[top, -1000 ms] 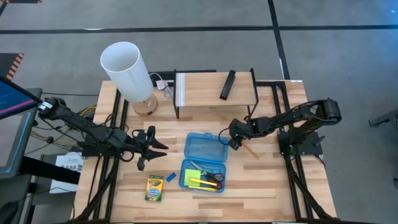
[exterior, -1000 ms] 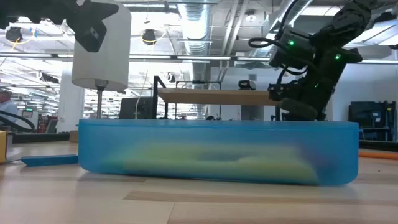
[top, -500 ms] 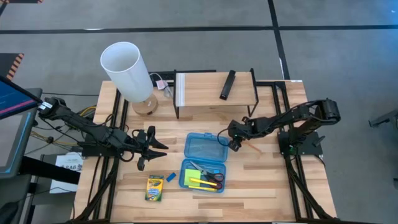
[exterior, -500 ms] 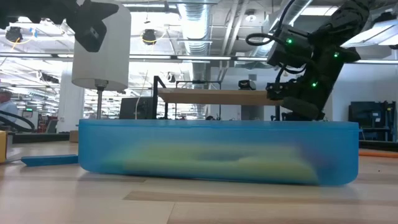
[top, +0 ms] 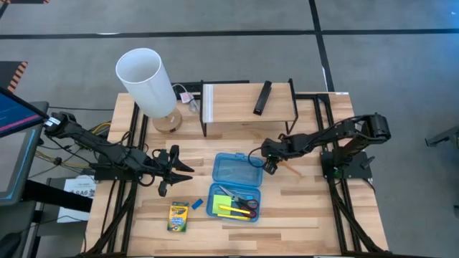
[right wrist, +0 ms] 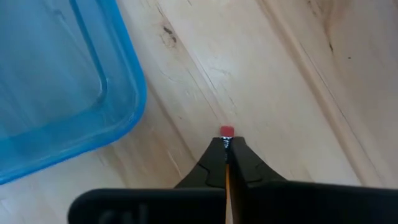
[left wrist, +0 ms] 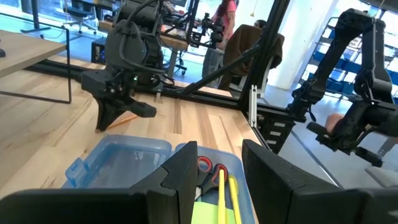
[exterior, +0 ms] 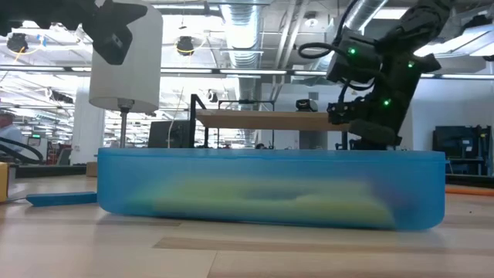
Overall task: Pack school essentials
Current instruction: Put the brown pencil into the blue supply box
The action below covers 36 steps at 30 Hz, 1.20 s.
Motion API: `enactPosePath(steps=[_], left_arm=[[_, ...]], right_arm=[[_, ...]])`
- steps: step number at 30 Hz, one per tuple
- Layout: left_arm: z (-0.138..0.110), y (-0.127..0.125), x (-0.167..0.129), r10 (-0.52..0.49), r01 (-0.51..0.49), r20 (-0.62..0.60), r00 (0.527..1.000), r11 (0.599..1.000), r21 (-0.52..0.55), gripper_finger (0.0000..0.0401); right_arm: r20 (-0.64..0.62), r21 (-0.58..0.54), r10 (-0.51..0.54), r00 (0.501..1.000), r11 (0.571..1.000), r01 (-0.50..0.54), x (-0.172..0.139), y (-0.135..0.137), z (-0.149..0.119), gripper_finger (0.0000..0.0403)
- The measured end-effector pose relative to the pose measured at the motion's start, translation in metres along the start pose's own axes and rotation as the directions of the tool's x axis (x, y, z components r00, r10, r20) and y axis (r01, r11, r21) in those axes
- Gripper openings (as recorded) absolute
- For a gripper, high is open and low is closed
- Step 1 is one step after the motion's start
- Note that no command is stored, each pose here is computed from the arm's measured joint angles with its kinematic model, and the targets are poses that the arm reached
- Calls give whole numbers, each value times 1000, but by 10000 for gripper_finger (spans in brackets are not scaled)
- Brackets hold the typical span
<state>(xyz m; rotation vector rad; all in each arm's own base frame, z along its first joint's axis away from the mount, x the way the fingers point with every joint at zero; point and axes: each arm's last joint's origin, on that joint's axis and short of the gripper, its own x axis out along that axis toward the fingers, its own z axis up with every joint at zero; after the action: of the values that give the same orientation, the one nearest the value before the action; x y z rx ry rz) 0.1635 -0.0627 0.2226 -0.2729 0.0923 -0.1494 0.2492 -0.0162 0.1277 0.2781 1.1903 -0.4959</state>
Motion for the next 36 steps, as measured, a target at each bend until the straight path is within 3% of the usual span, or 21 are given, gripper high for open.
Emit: enactPosePath(steps=[21, 28, 36], left_arm=[[0, 0, 0, 1, -1, 0, 1000, 1000, 0, 114], [0, 0, 0, 1, -1, 0, 1000, 1000, 0, 114], [0, 0, 0, 1, -1, 0, 1000, 1000, 0, 114]], right_arm=[[-4, -11, -23, 1000, 1000, 23, -11, 3, 12, 7], [23, -66, 21, 1000, 998, -19, -14, 14, 11, 89], [38, -92, -26, 999, 995, 29, -13, 19, 8, 163]])
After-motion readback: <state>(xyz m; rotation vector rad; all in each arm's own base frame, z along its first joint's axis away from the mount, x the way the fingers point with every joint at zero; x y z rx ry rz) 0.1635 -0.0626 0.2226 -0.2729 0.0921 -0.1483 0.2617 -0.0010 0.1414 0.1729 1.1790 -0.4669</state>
